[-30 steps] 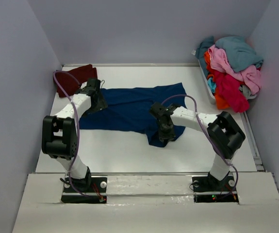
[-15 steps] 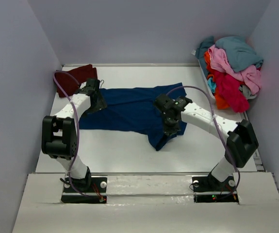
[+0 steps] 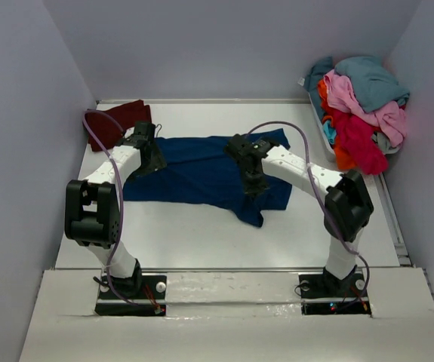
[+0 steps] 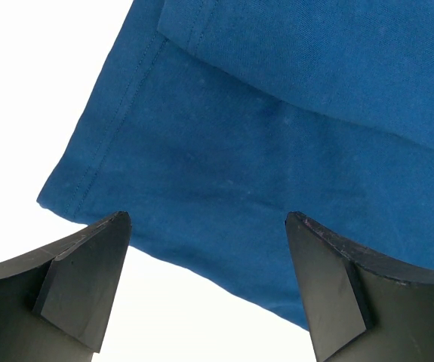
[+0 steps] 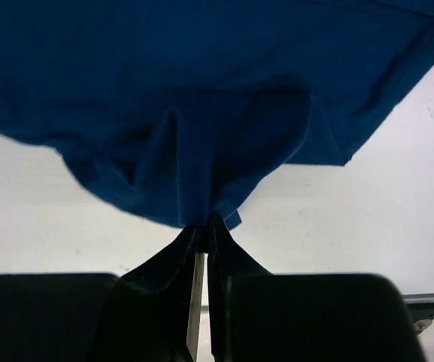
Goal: Fold and stack the t-shirts
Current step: Grap the side of the flattened tshirt closest away from the robot with both arms
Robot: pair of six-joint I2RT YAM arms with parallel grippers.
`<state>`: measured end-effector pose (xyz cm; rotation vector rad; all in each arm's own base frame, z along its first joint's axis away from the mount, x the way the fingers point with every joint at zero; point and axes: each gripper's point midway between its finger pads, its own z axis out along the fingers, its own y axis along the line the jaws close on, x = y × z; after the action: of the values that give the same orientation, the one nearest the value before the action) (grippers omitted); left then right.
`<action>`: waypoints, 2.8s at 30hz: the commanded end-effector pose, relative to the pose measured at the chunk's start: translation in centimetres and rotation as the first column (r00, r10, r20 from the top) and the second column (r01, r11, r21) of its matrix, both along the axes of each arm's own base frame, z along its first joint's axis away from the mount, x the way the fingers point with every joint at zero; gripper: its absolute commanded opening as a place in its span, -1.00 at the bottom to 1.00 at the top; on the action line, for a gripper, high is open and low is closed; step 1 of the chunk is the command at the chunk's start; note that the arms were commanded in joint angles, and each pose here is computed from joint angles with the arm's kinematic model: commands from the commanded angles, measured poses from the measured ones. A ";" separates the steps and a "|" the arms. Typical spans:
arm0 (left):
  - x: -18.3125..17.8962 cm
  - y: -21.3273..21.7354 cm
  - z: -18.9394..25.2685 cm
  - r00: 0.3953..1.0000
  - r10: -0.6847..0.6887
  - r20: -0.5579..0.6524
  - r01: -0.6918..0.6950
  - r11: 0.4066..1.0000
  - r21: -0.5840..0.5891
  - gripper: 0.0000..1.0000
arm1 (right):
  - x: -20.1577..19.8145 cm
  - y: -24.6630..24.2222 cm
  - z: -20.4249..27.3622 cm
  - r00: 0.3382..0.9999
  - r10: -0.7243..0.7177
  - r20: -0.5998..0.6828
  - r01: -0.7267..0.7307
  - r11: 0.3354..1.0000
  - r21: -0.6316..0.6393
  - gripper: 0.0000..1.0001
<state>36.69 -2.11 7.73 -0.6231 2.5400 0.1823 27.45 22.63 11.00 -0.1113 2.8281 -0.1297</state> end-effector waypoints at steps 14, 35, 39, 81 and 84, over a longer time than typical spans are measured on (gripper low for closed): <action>-3.5 2.5 -0.1 0.993 0.116 -0.014 -0.115 0.993 0.041 0.91 | 2.9 -1.4 0.3 0.998 -0.035 0.047 0.033 0.999 0.039 -0.77; -8.7 4.7 -3.5 0.967 0.231 -0.105 -0.230 0.973 0.016 0.91 | 0.8 -2.1 0.2 0.999 -0.023 0.031 0.020 0.995 0.098 -0.77; -8.3 5.1 -3.9 0.965 0.241 -0.103 -0.242 0.970 0.008 0.78 | 0.6 -2.1 0.0 1.000 -0.021 0.023 0.019 0.995 0.103 -0.77; -2.8 6.1 1.5 0.980 0.193 0.049 -0.196 0.980 0.046 -0.89 | 1.7 -3.9 5.0 0.982 -0.116 0.151 0.107 0.992 0.069 -0.76; -1.7 6.6 3.7 0.976 0.194 0.094 -0.201 0.977 0.069 -0.89 | 2.8 -3.8 6.4 0.972 -0.126 0.199 0.114 0.991 0.072 -0.77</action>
<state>33.24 2.95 6.34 -0.8532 2.5086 0.2656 28.31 19.35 13.48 0.0113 2.7643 -0.0743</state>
